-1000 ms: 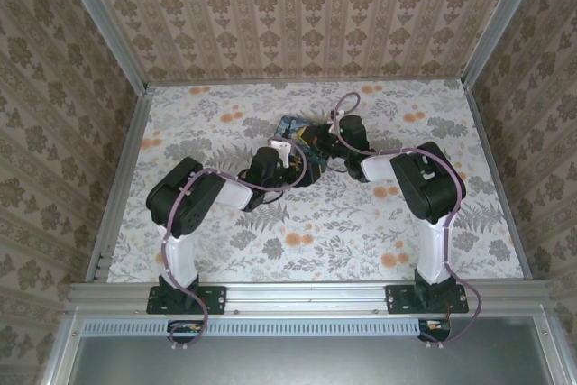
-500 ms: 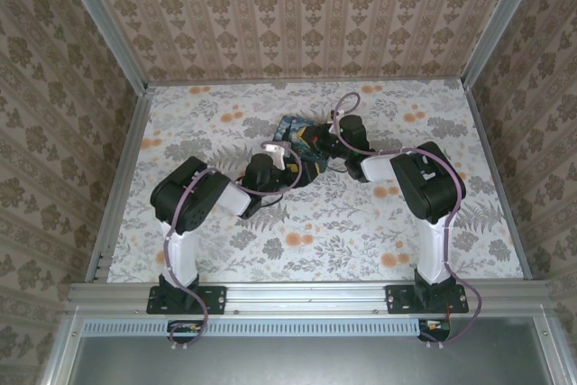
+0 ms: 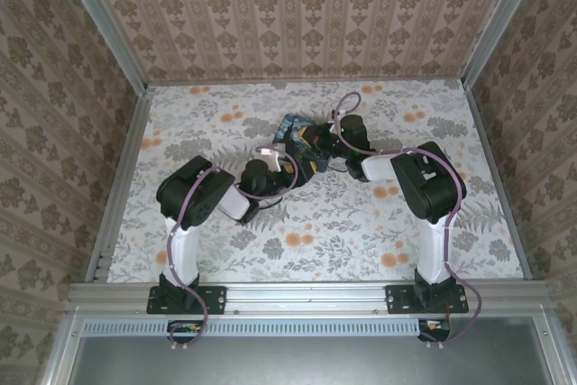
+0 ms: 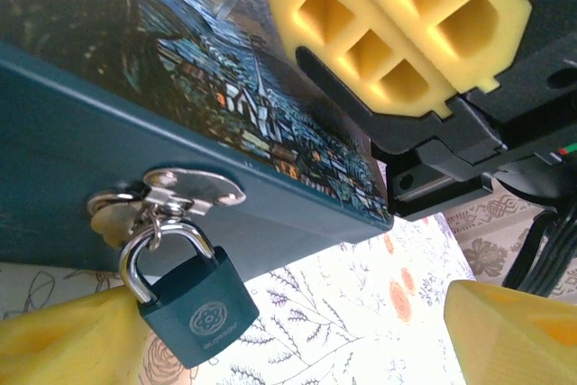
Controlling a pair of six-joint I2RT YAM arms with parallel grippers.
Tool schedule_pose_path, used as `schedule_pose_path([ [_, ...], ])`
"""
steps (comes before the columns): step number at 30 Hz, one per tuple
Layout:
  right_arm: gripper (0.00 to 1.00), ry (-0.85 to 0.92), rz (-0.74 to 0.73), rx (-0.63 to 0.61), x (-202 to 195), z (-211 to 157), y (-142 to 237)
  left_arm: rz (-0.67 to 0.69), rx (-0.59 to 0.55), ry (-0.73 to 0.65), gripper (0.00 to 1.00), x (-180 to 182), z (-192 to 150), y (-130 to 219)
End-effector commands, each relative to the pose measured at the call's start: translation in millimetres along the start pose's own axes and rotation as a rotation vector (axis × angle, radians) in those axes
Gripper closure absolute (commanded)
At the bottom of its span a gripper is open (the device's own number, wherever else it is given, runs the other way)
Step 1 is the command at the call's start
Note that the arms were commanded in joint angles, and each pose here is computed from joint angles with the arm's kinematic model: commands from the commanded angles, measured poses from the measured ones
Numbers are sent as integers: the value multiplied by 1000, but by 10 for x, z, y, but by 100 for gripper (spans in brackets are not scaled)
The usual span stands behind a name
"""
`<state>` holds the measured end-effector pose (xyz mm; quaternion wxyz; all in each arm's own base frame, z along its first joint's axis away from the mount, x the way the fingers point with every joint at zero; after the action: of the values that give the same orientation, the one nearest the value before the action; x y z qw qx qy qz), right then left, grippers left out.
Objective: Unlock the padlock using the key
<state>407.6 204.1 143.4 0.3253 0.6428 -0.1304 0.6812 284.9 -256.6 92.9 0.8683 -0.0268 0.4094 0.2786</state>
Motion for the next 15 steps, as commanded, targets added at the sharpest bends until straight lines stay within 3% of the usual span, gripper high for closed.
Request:
schedule_pose_path([
  [1, 100, -37, -85, 25, -247, -65, 1, -24, 23, 19, 14, -70, -45, 53],
  [15, 100, -43, -91, 25, -280, -72, -1, 33, -12, 50, 15, 77, -51, -67],
])
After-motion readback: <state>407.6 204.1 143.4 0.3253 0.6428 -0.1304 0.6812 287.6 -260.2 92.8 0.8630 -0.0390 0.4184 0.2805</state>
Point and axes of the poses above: each hand's point on the last joint's axis, 136 mm out from that joint toward the fingers, its own y axis back along the fingers, its own x axis along the line the jaws close on, z = x × y, the point moved 10 cm from there along y, back along the fingers, and after that the axes turned 5 degrees about -y, right-handed, at the moved point
